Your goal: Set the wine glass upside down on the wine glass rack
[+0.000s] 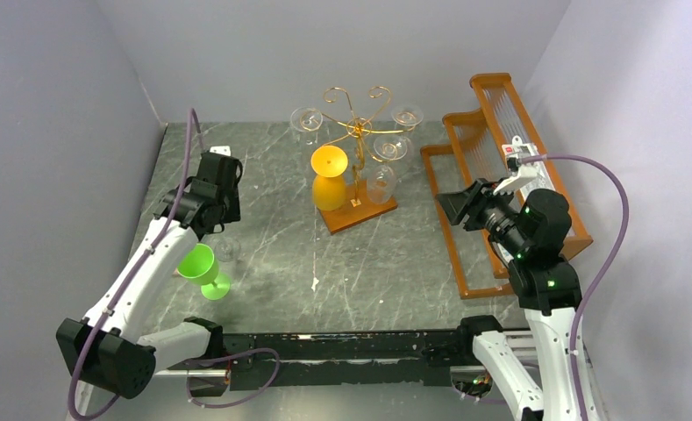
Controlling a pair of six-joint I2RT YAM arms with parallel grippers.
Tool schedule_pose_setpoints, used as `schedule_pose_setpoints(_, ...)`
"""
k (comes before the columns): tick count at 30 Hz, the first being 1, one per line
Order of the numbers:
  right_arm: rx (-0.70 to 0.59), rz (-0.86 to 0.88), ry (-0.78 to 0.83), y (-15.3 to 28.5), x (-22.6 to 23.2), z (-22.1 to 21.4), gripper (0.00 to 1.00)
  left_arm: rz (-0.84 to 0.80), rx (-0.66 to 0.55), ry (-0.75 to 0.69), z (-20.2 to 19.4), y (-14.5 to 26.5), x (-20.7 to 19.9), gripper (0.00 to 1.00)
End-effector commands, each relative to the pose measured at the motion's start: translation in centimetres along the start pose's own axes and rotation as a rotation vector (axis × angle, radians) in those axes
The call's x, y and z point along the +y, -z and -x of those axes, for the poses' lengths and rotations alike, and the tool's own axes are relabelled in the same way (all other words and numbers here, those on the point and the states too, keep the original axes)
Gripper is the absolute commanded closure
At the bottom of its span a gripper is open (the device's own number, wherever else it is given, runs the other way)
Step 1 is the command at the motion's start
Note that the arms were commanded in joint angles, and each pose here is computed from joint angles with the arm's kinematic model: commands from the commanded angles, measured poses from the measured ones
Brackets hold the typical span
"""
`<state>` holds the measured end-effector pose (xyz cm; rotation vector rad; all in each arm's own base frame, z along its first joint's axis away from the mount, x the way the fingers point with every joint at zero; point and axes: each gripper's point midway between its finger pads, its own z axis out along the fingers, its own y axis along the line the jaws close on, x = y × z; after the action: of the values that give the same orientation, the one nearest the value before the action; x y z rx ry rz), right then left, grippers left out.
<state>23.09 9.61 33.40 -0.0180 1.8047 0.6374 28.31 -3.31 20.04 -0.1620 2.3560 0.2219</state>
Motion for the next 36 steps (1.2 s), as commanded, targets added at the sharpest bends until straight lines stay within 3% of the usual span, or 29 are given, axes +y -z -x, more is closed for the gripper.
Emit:
schedule_pose_setpoints(1,0.024,0.037,-0.006,-0.3,0.5,-0.6,0.50,-0.044,-0.003,0.008,0.1,-0.2,-0.7,0.59)
schedule_pose_setpoints(4,0.049,0.050,-0.028,-0.5,0.7,-0.8,0.53,-0.024,0.011,-0.009,-0.1,-0.4,-0.4,0.70)
schedule_pose_setpoints(8,0.047,0.068,-0.051,0.1,1.4,-0.6,0.54,-0.076,0.018,-0.022,0.0,0.3,-1.0,0.94)
schedule_pose_setpoints(18,0.142,-0.066,-0.279,1.5,0.3,-3.5,0.55,-0.582,0.061,-0.080,-1.5,6.2,-7.5,0.95)
schedule_pose_setpoints(26,0.119,-0.062,-0.468,3.1,0.5,-6.6,0.49,-1.021,0.045,0.031,-2.8,12.1,-12.4,0.95)
schedule_pose_setpoints(30,0.099,-0.038,-0.533,3.4,0.7,-7.2,0.47,-1.100,0.036,0.084,-3.6,13.1,-12.9,0.95)
schedule_pose_setpoints(36,0.113,-0.020,-0.500,2.8,0.7,-6.3,0.43,-1.125,0.031,0.113,-4.2,13.4,-13.0,0.95)
